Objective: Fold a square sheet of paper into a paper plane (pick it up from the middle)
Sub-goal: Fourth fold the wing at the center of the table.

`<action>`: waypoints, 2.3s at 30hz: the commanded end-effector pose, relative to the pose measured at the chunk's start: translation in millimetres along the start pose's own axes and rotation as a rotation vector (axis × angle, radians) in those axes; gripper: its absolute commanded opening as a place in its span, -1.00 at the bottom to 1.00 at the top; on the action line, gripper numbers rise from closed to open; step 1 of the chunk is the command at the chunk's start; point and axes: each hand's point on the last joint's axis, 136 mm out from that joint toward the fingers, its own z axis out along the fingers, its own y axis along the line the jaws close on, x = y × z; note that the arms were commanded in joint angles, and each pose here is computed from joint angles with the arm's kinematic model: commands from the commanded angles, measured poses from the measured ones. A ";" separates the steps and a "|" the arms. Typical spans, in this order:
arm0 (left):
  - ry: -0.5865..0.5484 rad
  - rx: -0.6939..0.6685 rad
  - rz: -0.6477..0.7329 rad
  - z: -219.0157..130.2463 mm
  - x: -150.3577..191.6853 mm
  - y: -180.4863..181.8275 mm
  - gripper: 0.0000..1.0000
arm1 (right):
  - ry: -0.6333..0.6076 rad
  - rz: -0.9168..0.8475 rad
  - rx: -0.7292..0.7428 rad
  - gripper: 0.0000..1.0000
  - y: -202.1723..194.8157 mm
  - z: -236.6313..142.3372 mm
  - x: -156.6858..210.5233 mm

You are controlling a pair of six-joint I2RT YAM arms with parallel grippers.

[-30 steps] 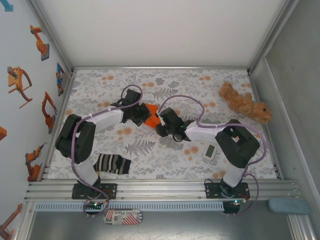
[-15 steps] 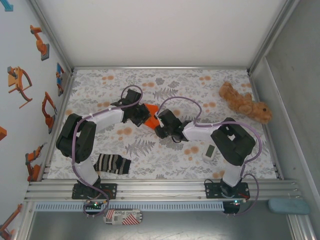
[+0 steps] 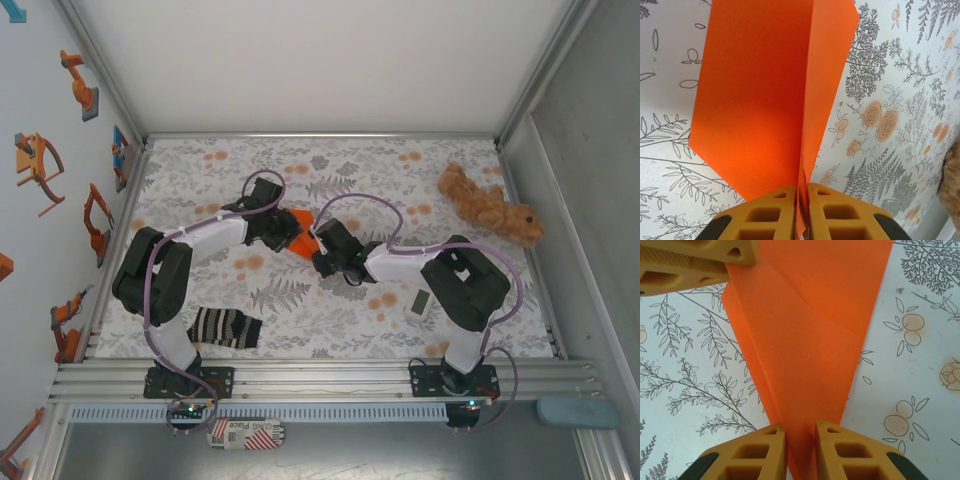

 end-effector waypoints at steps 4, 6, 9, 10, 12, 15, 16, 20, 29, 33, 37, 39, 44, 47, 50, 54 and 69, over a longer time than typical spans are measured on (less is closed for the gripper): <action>-0.036 0.029 -0.005 -22.2 -15.2 -8.8 -0.43 | -0.010 -0.017 0.019 -0.72 -0.8 1.8 -3.0; -0.063 0.035 -0.015 -31.4 -23.4 -4.3 -0.34 | -0.015 -0.018 0.018 -0.75 -0.3 1.2 -4.1; -0.117 0.052 -0.041 -43.1 -35.5 9.6 -0.29 | -0.022 -0.021 0.017 -0.76 -0.1 -0.3 -5.7; -0.133 0.056 -0.054 -45.4 -38.3 16.3 -0.29 | -0.023 -0.020 0.016 -0.76 -0.1 -0.6 -5.5; -0.146 0.071 -0.067 -45.5 -39.6 24.7 -0.31 | -0.027 -0.022 0.016 -0.77 0.0 -0.9 -5.7; -0.110 0.113 -0.061 -36.3 -34.4 23.0 -0.44 | -0.029 -0.027 0.016 -0.78 -0.2 -0.5 -4.9; -0.087 0.127 -0.063 -30.6 -32.0 21.3 -0.47 | -0.029 -0.027 0.020 -0.79 -1.5 -0.3 -4.5; -0.006 0.189 -0.054 -5.9 -25.7 11.6 -0.57 | -0.027 -0.039 0.022 -0.79 -1.9 1.2 -2.4; 0.073 0.130 -0.095 29.7 -17.9 28.6 -0.64 | -0.037 -0.039 -0.002 -0.75 3.2 0.3 -8.0; 0.082 0.075 -0.104 32.8 -14.7 41.9 -0.65 | -0.046 -0.040 -0.021 -0.69 6.9 0.5 -12.2; 0.092 0.061 -0.108 35.1 -11.5 46.5 -0.65 | -0.045 -0.044 -0.031 -0.68 9.2 2.2 -12.8; 0.094 0.057 -0.108 35.1 -10.9 47.4 -0.65 | -0.040 -0.045 -0.035 -0.68 9.9 3.8 -11.6; 0.097 0.051 -0.103 35.1 -10.4 48.0 -0.66 | -0.033 -0.046 -0.040 -0.70 10.2 5.7 -10.4; 0.103 0.052 -0.101 35.8 -9.1 47.3 -0.66 | -0.026 -0.052 -0.051 -0.75 12.4 6.4 -8.9; 0.102 0.057 -0.098 34.8 -10.0 45.3 -0.66 | -0.019 -0.055 -0.055 -0.80 13.0 7.3 -7.6; 0.100 0.058 -0.082 31.6 -11.0 41.6 -0.66 | -0.011 -0.061 -0.071 -0.88 16.1 7.0 -6.9; -0.015 -0.035 0.010 -4.1 -23.7 49.8 -0.64 | 0.077 -0.035 -0.149 -0.97 28.9 12.4 0.1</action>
